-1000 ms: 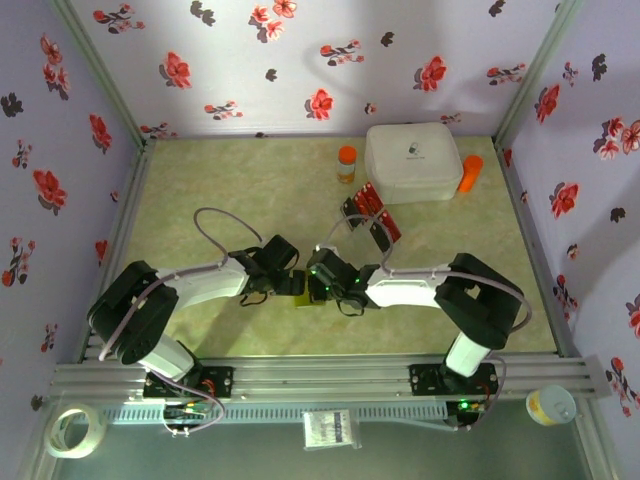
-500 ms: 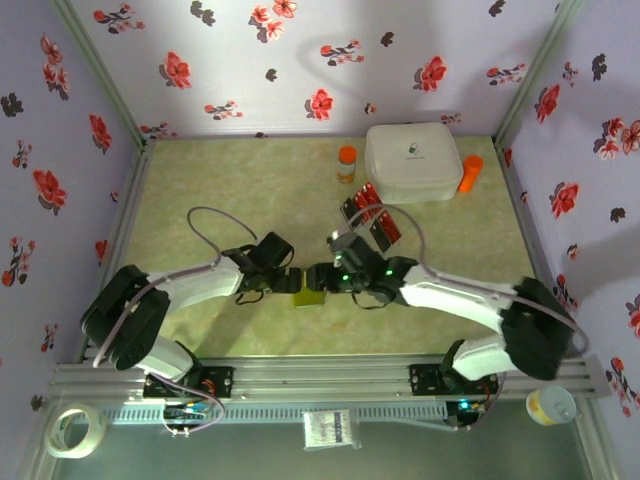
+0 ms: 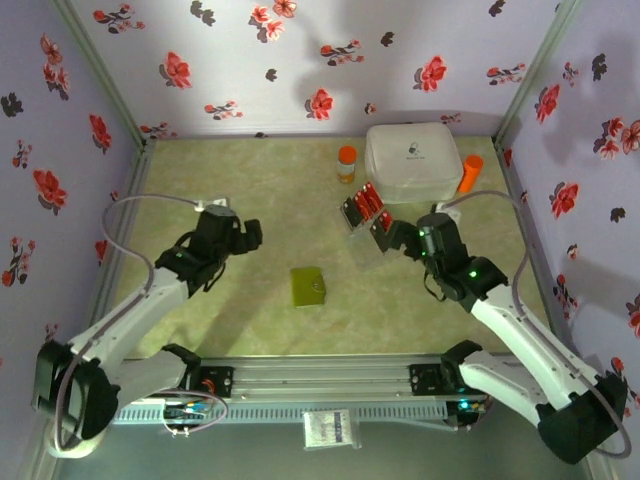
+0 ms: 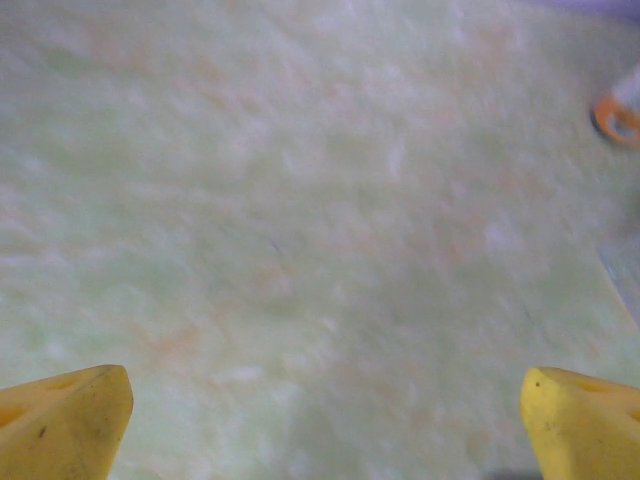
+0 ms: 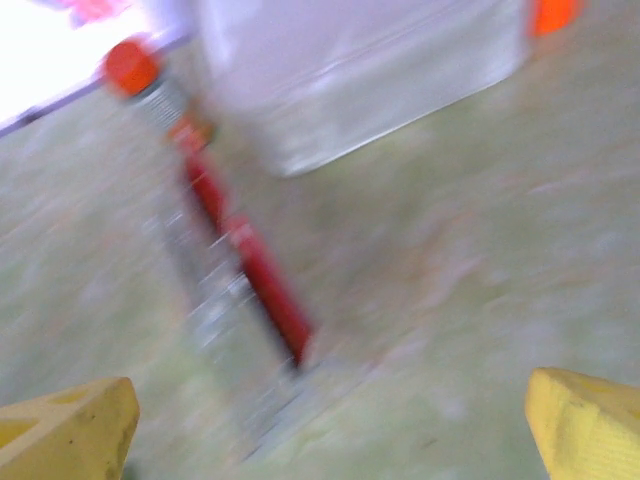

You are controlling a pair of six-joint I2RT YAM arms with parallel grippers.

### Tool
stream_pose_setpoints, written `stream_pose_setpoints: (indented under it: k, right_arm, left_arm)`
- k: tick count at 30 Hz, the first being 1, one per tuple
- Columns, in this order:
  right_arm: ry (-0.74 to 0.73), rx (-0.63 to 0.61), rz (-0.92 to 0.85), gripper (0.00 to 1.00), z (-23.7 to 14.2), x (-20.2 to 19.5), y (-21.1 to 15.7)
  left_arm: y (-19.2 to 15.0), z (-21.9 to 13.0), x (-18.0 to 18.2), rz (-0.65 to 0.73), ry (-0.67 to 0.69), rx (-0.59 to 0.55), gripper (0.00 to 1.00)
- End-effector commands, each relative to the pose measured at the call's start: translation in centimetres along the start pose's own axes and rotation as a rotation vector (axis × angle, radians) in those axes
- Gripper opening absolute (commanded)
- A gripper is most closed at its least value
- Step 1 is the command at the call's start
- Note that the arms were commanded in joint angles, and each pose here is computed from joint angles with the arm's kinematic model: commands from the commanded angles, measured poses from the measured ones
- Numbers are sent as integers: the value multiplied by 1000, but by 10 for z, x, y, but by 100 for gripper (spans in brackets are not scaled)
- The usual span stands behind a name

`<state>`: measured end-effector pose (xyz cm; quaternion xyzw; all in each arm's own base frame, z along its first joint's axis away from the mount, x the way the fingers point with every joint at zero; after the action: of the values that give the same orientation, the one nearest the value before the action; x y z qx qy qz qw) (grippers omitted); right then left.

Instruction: Put the credit cards into the card holder

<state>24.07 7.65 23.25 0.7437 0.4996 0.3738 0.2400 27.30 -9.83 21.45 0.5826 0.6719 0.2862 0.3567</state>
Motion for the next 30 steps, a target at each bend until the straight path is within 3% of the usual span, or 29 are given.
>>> stream_pose_setpoints:
  k: [1, 7, 11, 16, 23, 30]
  right_arm:
    - [-265, -189, 9, 99, 4, -43, 38]
    - [-460, -235, 125, 99, 49, -94, 59]
    - [-603, -217, 57, 99, 80, -113, 54]
    - [-679, -203, -39, 99, 109, -125, 40]
    - [-626, -229, -150, 99, 142, -126, 26]
    - [-382, -391, -199, 99, 147, -111, 19]
  left_arm:
    - [25, -6, 29, 79, 146, -184, 100]
    - [44, 4, 78, 78, 307, -261, 100]
    - [40, 25, 103, 119, 386, -230, 100]
    - [26, 52, 117, 146, 401, -226, 100]
    - [-5, 87, 122, 143, 380, -240, 100]
    - [-5, 108, 111, 222, 281, -297, 100]
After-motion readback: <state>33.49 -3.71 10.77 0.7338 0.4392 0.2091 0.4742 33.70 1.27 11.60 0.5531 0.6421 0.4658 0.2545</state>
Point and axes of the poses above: each hand's point on the last joint's axis, 136 mm out from that joint toward the fingers, its own z axis out along the fingers, its own x axis along the line the jaws close on, y = z × x, the point moved 5 cm from there along -z, back along the fingers, and after that the axes turned 1 degree about z, right-handed, at the moved point
